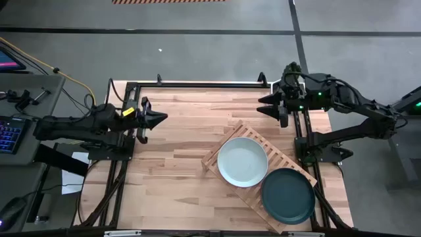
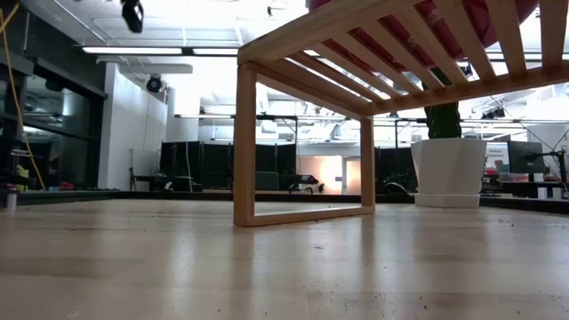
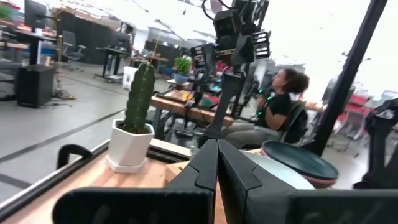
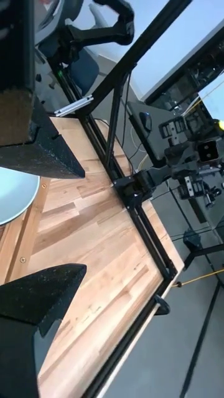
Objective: Place and stack plates onto a shelf
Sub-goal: Return to Home Position
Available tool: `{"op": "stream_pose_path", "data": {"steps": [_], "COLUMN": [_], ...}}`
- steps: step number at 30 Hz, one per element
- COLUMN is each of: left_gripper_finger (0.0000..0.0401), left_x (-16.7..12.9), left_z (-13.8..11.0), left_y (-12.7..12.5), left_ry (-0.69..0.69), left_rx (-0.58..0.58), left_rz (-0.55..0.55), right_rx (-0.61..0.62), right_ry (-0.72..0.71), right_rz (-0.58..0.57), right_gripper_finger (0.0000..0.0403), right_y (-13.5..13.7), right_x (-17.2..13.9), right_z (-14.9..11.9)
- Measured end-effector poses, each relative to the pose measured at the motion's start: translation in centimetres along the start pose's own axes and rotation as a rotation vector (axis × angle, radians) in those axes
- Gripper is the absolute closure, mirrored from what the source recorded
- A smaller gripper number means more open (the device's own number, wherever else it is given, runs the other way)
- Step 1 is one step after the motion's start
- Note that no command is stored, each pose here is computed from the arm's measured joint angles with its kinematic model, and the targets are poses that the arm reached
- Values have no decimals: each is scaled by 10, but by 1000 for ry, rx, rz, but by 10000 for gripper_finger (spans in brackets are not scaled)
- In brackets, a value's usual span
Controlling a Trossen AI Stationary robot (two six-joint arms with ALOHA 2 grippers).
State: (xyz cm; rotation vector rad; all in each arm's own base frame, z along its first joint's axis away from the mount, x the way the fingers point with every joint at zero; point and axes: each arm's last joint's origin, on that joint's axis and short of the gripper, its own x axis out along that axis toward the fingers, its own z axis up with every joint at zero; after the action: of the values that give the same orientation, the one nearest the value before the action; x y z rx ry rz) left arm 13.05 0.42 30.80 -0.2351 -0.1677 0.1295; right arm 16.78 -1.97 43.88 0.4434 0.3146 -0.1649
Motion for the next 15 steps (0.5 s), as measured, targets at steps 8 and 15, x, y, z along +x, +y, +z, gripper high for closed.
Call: {"op": "stream_pose_path", "data": {"steps": [8, 15], "left_gripper_finger": [401, 401], "left_x": [-26, -38], "left_z": [-39, -67], "left_y": [13, 21], "left_ry": [-66, -122], "left_rx": [-53, -113], "left_rz": [-22, -39], "right_rx": [-8, -20], "right_ry": [-18, -41], "right_rz": [8, 18], "right_gripper_finger": [185, 185], "right_y": [1, 2], "right_x": [7, 7], "right_z": [3, 5]}}
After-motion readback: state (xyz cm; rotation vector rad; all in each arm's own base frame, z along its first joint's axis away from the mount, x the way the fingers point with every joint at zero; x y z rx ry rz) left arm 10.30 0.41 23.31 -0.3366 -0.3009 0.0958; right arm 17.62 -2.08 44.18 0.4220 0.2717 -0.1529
